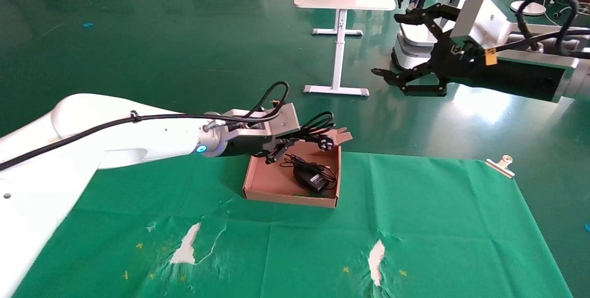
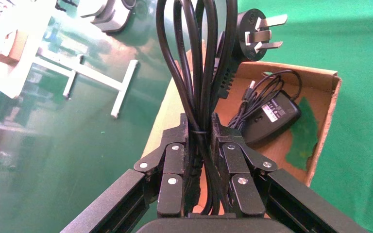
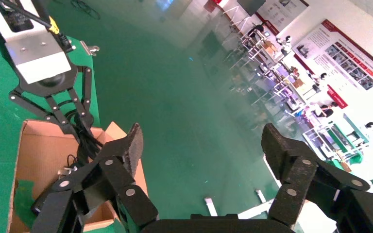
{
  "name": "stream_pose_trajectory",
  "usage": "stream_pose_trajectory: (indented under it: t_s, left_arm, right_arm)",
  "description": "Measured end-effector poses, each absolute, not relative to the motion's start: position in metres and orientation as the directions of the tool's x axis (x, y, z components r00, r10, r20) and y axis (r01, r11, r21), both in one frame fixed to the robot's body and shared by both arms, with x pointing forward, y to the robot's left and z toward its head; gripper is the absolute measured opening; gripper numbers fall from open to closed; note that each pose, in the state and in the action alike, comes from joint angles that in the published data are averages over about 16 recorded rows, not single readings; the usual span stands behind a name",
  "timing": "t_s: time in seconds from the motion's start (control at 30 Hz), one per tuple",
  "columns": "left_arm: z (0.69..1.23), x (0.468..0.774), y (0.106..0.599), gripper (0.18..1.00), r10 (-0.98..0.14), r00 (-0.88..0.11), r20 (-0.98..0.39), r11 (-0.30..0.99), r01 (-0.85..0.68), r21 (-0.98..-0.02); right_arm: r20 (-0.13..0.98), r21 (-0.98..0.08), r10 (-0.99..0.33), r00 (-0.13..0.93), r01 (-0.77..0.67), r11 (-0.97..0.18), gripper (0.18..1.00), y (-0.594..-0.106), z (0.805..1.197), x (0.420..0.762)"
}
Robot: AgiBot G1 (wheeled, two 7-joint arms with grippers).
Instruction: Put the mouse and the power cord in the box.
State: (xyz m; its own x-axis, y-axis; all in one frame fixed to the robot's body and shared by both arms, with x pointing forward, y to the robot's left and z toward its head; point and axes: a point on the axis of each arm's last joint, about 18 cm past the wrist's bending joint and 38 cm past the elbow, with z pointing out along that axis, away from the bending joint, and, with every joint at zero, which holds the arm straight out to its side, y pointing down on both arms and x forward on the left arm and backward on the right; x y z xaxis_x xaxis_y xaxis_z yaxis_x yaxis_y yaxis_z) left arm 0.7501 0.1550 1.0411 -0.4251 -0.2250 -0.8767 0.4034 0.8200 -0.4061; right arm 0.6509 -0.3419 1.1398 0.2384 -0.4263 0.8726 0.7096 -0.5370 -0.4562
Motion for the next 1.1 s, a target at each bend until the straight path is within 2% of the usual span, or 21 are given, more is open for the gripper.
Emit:
stream_pose_trajectory:
  t_s: [0.27, 0.6, 0.8, 1.1]
  left_arm:
    - [1.043, 0.749, 0.154, 0.285, -0.241, -0.425, -0.872, 0.812, 0.403, -0.421]
    - [1.029, 0.739, 0.165, 0.373, -0.301, -0.492, -0.817, 0.744, 0.415, -0.524]
    - [1.017, 0.724, 0.178, 0.475, -0.354, -0.558, -0.75, 0.656, 0.423, -0.625]
    - [1.003, 0.694, 0.202, 0.68, -0.402, -0.647, -0.648, 0.511, 0.429, -0.745]
  right_arm:
    - [0.873, -0.456, -0.42, 0.247, 0.719, -0.524, 0.915, -0.342, 1.139, 0.647]
    - [0.85, -0.495, -0.444, 0.285, 0.721, -0.485, 0.99, -0.344, 1.128, 0.644]
    - [0.823, -0.535, -0.461, 0.331, 0.724, -0.435, 1.0, -0.346, 1.116, 0.635]
    - [0.78, -0.597, -0.467, 0.417, 0.72, -0.355, 1.001, -0.347, 1.095, 0.617]
